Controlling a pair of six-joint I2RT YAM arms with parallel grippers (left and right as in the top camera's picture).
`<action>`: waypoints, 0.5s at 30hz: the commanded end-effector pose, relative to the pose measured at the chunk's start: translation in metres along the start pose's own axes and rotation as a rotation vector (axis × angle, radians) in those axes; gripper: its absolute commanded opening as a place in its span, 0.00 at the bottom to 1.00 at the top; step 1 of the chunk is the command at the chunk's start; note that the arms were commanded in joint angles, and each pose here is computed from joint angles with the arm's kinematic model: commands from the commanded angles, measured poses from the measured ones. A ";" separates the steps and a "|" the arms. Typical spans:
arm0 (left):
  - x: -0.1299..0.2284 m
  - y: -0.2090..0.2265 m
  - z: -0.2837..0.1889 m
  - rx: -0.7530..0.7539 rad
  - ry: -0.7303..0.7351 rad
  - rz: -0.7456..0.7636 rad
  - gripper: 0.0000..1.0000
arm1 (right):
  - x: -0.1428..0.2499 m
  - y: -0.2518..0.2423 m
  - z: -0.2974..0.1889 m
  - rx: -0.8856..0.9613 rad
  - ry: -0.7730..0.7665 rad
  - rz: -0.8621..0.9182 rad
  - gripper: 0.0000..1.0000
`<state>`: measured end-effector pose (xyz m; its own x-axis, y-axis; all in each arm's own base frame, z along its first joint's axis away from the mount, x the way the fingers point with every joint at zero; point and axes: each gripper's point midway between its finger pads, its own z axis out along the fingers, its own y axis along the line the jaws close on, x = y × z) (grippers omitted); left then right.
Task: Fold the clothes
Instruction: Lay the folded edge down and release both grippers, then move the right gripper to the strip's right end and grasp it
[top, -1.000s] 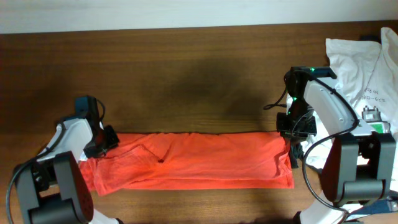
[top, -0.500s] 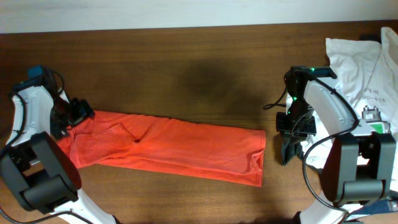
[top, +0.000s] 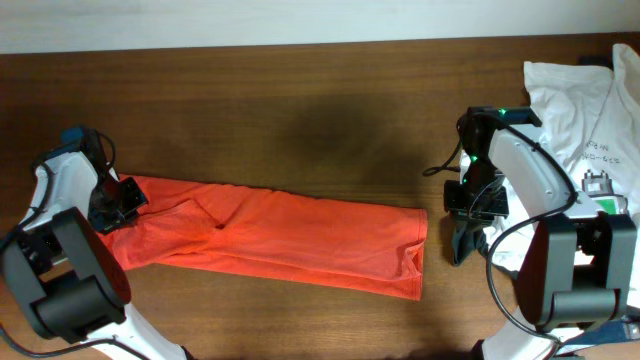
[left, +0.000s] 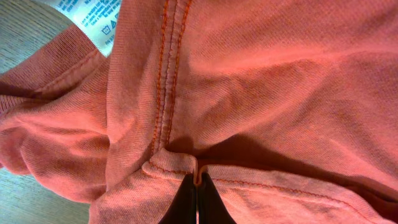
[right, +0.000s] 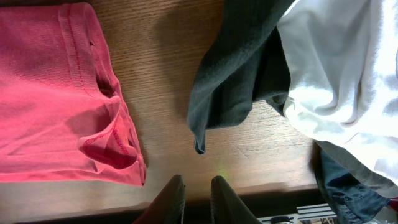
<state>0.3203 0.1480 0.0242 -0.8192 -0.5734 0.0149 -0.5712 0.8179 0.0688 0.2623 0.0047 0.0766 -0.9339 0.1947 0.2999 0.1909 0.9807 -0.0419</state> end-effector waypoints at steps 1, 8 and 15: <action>-0.006 -0.008 -0.017 0.047 -0.005 0.004 0.00 | -0.001 -0.001 -0.006 -0.008 -0.020 0.000 0.20; -0.036 -0.059 -0.065 0.137 -0.141 0.208 0.00 | -0.001 -0.001 -0.006 -0.008 -0.020 0.000 0.20; -0.044 -0.047 -0.065 0.021 -0.177 0.214 0.78 | 0.000 -0.001 -0.006 -0.007 -0.016 0.001 0.35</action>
<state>0.3841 0.1255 0.0799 -0.9173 -0.3768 -0.1284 -0.3844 0.9223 0.0392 0.2621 0.0047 0.0769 -0.9336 0.1947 0.3009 0.1909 0.9807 -0.0422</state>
